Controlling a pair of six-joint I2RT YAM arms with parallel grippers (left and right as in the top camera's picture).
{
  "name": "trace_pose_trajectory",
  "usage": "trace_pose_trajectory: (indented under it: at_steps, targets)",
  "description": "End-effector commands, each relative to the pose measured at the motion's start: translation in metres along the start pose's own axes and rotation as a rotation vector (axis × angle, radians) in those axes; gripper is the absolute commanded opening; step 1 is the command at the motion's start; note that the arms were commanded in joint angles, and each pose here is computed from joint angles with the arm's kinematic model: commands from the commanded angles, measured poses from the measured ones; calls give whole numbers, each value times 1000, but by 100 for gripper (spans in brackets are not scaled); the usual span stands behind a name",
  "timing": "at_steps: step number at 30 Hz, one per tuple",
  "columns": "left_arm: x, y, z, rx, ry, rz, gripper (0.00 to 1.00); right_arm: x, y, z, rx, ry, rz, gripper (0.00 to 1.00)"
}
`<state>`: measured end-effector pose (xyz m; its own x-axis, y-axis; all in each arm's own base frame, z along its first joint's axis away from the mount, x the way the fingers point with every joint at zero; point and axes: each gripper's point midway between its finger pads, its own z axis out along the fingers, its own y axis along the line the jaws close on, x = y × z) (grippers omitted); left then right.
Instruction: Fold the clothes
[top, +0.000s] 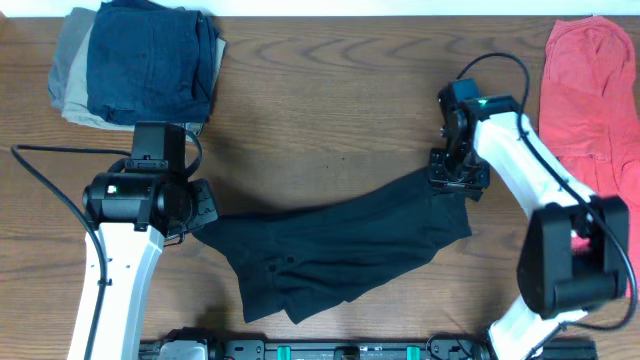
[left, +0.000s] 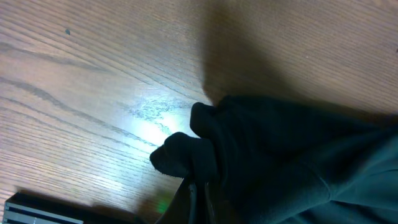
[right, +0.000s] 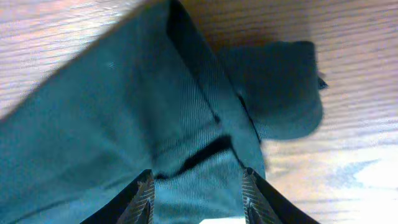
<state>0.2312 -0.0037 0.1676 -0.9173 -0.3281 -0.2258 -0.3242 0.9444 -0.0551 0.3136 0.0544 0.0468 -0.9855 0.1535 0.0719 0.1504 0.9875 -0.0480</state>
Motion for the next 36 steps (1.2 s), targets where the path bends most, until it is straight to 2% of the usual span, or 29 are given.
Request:
trace_pose_trajectory:
  at_steps: [1, 9, 13, 19, 21, 28, 36]
  targets:
    - [-1, 2, 0, -6, -1, 11, 6, 0, -7, 17, 32, 39, -2, 40]
    - [-3, 1, 0, -3, -10, 11, 6, -2, -5, 25, 31, 52, -23, 31]
    - [-3, 1, 0, -2, -12, 10, 6, -2, -5, 25, 30, 52, -30, 30]
    - [-3, 1, 0, -2, -12, 10, 6, -1, -1, 25, 4, 56, -28, 6]
    - [-3, 1, 0, -2, -12, 10, 6, -2, -1, 25, 4, 53, -28, 1]
    - [-3, 1, 0, -2, -13, 10, 6, -1, -2, 22, 11, 53, -28, 1]
    - [-5, 1, 0, 0, -18, 11, 6, -3, -7, -15, -4, -49, -19, 1]
